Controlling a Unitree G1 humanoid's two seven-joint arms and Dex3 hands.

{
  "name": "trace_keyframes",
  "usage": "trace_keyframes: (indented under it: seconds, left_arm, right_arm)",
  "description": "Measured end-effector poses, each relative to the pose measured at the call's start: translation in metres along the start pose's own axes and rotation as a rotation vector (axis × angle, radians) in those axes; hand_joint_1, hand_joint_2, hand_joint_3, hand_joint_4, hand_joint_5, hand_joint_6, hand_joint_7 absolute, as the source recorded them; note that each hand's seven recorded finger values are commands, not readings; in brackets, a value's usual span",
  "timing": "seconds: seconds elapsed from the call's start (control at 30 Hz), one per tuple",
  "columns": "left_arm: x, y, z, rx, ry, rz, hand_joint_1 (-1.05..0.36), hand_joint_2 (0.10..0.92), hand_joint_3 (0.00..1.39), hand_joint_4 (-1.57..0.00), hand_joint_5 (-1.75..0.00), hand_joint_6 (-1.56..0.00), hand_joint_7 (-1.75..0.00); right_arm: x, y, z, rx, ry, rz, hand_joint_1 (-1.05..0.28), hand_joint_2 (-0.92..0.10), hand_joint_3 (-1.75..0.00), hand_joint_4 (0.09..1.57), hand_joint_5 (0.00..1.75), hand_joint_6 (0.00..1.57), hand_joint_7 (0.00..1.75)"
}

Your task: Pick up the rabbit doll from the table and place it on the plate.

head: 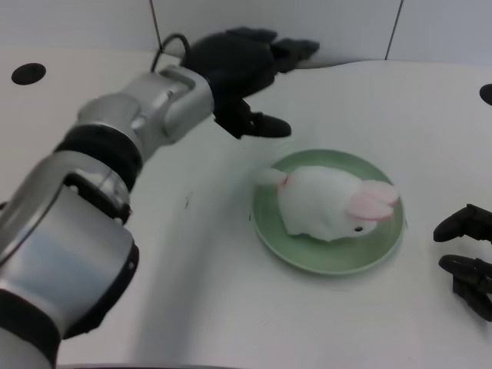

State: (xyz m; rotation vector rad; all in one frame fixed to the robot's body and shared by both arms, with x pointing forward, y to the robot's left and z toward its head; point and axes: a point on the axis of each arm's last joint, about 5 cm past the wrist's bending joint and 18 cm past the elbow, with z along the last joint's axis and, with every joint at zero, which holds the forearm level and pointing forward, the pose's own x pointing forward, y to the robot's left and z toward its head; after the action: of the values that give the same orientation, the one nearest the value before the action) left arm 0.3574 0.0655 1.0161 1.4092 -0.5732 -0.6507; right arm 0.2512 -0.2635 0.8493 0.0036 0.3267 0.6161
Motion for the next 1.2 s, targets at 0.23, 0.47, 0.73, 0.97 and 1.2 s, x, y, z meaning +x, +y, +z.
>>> trace_keyframes:
  seconds: [0.23, 0.47, 0.73, 0.97, 1.2]
  left_arm:
    - [-0.027, 0.017, -0.033, 0.014, -0.001, 0.055, -1.05, 0.921, 0.70, -0.17, -0.09, -0.11, -0.05]
    - [-0.064, -0.025, -0.056, -0.572, 0.084, 0.193, -1.05, 0.921, 0.61, -0.31, -0.13, -0.20, -0.05]
    - [-0.091, -0.071, -0.072, -1.403, 0.121, 0.278, -1.05, 0.921, 0.62, -0.22, -0.07, -0.10, -0.01]
    - [-0.121, -0.144, -0.060, -2.138, -0.041, 0.210, -1.05, 0.921, 0.68, -0.11, -0.02, 0.00, 0.00]
    - [-0.149, -0.181, -0.046, -2.362, -0.036, 0.247, -1.05, 0.921, 0.67, -0.12, -0.03, 0.00, 0.00]
  right_arm:
    - [0.0010, -0.0008, 0.0010, 0.011, 0.005, 0.030, -0.41, -0.92, -0.13, 1.35, 1.75, 0.75, 1.75]
    - [0.0002, -0.0013, 0.0002, 0.024, 0.008, 0.027, -0.42, -0.92, -0.11, 1.34, 1.75, 0.58, 1.75]
    - [0.0013, -0.0016, 0.0002, 0.046, 0.026, 0.030, -0.41, -0.92, -0.13, 1.36, 1.75, 0.83, 1.75]
    - [0.0020, -0.0014, 0.0018, 0.018, 0.020, 0.020, -0.41, -0.92, -0.15, 1.43, 1.75, 0.95, 1.75]
    - [0.0019, -0.0020, 0.0013, 0.037, 0.035, 0.024, -0.39, -0.92, -0.11, 1.42, 1.75, 0.80, 1.75]
